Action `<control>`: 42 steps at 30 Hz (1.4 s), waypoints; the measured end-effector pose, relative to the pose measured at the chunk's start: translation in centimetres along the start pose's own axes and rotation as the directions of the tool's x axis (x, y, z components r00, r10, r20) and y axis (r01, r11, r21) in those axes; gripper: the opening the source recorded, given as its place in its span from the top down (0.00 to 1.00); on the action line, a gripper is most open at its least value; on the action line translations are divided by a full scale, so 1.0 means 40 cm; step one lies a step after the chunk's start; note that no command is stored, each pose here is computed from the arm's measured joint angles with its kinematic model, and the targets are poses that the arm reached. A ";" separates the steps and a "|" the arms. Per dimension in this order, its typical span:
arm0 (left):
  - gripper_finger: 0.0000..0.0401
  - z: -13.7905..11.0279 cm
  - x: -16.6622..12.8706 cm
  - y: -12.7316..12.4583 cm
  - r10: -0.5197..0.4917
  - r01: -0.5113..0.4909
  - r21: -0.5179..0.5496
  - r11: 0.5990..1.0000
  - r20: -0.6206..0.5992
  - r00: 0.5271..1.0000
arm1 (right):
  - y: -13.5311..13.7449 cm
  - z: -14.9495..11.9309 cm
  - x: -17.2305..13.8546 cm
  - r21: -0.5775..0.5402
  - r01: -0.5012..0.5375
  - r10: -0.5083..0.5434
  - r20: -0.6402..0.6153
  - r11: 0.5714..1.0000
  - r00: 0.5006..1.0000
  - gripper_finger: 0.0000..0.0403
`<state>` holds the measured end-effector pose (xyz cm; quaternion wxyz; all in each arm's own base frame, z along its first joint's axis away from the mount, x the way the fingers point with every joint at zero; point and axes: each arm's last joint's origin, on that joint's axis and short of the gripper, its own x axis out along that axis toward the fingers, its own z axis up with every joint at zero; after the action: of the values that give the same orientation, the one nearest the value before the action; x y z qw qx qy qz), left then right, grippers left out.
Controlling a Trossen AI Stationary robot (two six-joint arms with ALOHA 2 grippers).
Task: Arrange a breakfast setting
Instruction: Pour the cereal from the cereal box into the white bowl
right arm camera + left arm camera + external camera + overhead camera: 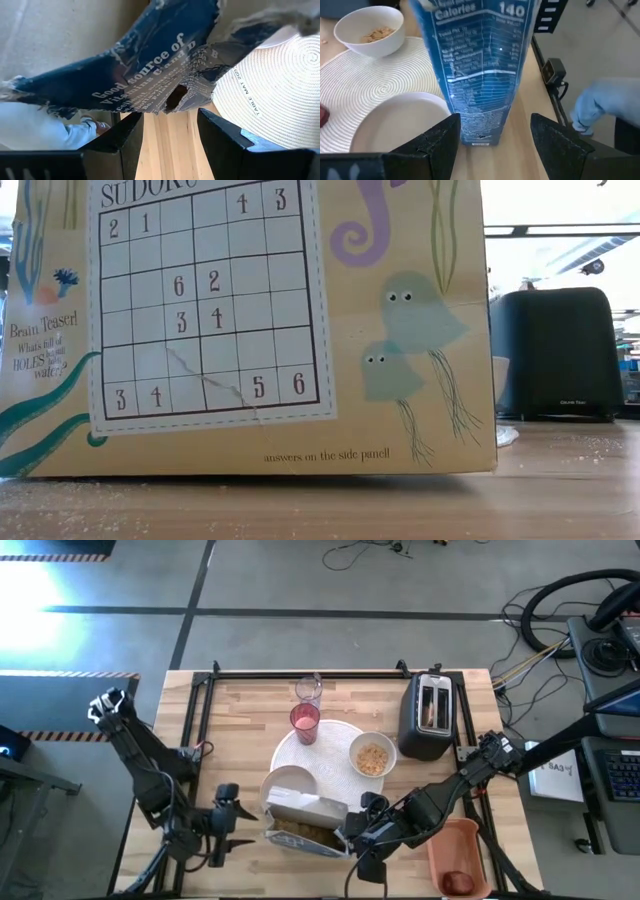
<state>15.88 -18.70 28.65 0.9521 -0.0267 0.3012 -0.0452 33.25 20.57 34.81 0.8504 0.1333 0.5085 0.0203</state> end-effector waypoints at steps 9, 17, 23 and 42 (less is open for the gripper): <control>0.41 -0.006 0.008 0.005 0.080 -0.080 -0.006 0.997 0.024 0.996 | 0.000 0.000 0.000 0.000 0.000 0.000 0.000 1.000 1.000 0.56; 0.26 -0.036 0.043 -0.003 0.139 -0.138 -0.046 0.989 0.001 0.990 | 0.000 0.000 0.000 0.000 0.000 0.000 0.000 1.000 1.000 0.56; 0.15 -0.046 0.055 -0.019 0.136 -0.136 0.009 0.991 -0.003 0.991 | 0.000 0.000 0.000 0.000 0.000 0.000 0.000 1.000 1.000 0.56; 0.02 -0.050 0.080 -0.046 0.103 -0.105 0.200 0.974 0.019 0.994 | 0.000 0.000 0.000 0.000 0.000 0.000 0.001 1.000 1.000 0.56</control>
<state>17.20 -20.89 25.33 0.9522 0.0851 0.2922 -0.0254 33.25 20.58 34.81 0.8506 0.1333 0.5082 0.0205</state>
